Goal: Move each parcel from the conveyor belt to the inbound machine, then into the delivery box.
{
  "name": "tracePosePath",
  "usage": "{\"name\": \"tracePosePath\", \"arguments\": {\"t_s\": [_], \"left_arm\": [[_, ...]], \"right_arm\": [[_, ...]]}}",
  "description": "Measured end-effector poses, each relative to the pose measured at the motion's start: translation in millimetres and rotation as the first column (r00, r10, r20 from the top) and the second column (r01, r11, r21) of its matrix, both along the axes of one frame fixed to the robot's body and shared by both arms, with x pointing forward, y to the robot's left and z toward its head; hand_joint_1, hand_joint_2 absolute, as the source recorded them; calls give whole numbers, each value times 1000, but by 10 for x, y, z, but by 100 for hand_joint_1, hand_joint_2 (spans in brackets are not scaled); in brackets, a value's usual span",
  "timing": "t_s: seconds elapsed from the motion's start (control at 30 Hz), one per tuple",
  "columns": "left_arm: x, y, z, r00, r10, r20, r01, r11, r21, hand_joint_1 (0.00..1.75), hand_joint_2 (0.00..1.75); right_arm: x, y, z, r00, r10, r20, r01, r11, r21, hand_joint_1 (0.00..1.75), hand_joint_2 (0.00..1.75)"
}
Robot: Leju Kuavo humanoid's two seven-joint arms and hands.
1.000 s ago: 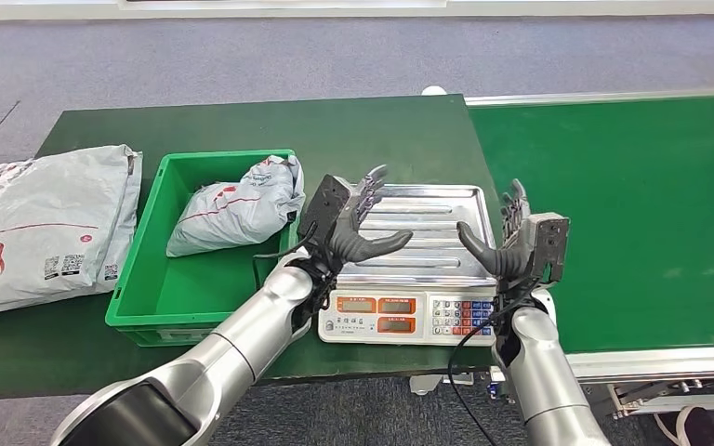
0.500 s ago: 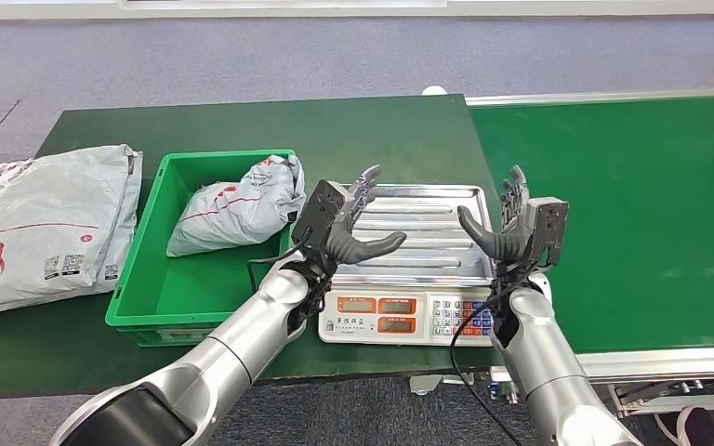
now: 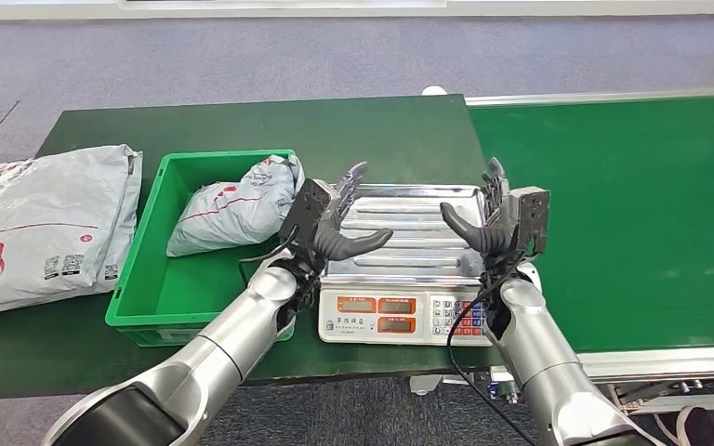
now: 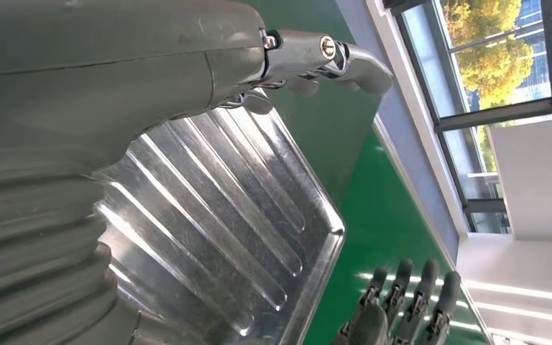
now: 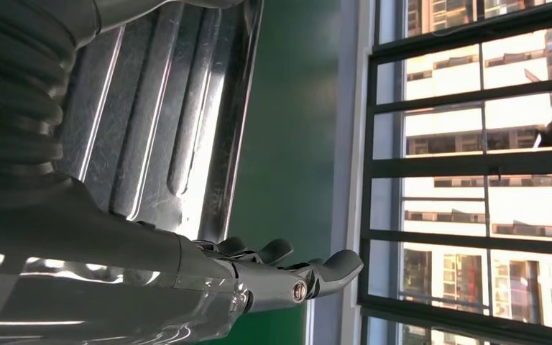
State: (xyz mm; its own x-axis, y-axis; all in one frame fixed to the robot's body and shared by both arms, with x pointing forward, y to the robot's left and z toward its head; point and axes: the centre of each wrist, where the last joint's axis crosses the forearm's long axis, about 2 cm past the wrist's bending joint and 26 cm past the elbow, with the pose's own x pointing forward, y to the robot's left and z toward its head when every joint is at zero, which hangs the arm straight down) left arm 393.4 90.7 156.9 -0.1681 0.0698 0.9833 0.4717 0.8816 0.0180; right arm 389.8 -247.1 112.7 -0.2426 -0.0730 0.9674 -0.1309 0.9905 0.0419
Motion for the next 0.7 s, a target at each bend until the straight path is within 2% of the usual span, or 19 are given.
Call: {"name": "tracePosePath", "arguments": {"t_s": [0.7], "left_arm": [[22,82,7,1000,16,8,-16,1000,-7,0,175]], "right_arm": [[-44,51,32,1000,-18,12,18,1000,-15,0,175]]}}
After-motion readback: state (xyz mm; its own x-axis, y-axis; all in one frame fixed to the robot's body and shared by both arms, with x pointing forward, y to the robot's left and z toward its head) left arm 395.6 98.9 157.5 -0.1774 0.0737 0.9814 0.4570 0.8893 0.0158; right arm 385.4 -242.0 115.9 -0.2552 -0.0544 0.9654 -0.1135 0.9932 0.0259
